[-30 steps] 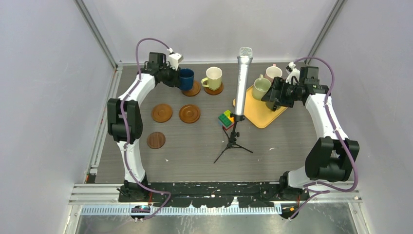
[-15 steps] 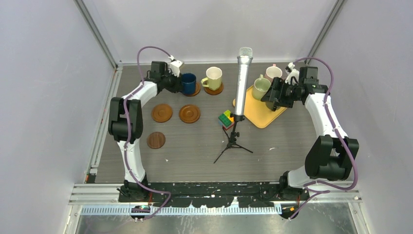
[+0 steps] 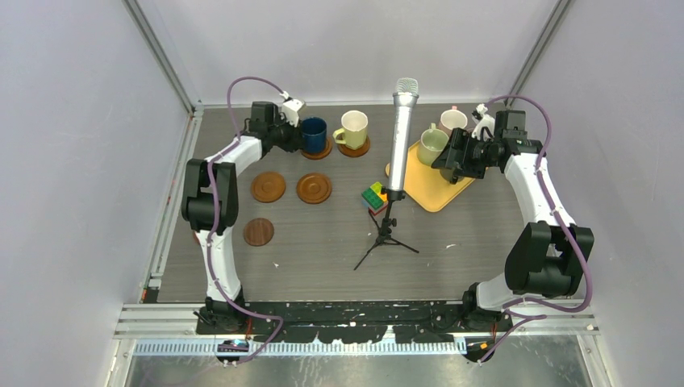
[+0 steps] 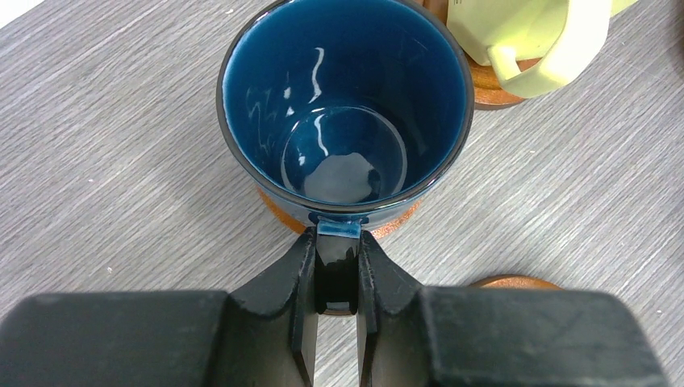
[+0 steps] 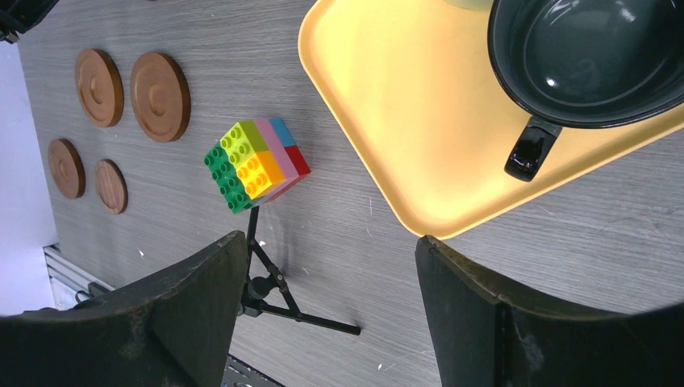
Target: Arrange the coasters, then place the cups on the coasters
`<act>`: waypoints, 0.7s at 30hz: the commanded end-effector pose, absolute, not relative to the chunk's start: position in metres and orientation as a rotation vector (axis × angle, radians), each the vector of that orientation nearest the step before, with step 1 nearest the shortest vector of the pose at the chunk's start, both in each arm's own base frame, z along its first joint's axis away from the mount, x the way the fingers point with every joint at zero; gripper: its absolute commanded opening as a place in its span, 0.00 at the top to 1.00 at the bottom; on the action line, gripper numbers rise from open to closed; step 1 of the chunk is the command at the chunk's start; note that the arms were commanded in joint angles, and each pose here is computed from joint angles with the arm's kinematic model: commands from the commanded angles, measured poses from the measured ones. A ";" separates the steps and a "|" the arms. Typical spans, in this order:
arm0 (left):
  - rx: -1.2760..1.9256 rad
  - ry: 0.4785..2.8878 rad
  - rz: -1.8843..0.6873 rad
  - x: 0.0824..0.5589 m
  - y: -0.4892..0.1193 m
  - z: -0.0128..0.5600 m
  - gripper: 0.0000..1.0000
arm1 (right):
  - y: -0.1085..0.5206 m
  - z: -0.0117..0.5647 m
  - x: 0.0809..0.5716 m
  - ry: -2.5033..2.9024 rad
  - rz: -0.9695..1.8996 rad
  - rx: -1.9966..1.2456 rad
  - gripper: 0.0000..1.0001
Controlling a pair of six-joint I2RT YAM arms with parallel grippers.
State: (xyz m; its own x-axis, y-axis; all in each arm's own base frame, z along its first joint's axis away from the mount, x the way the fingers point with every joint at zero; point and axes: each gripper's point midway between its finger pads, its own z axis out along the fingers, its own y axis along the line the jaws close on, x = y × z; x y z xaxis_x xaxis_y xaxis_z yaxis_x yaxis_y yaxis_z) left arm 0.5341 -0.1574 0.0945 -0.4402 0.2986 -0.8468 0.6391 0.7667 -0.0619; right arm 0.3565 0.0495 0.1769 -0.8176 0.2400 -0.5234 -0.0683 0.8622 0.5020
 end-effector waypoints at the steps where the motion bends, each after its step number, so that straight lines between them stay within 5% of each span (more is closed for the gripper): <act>1: 0.743 1.900 -0.473 0.550 -0.168 0.122 1.00 | 0.049 0.187 0.364 2.403 0.692 0.101 0.19; 21: 0.769 1.958 -0.421 0.531 -0.158 0.105 0.55 | 0.048 0.187 0.364 2.402 0.684 0.105 0.19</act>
State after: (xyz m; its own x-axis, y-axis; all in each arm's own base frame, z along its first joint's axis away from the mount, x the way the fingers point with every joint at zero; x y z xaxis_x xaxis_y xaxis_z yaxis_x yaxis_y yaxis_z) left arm 0.5212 -0.1565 0.0680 -0.4434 0.3356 -0.8311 0.6623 0.7475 -0.0515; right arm 0.3571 0.0495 0.1736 -0.8230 0.2420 -0.5139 -0.0619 0.8611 0.5046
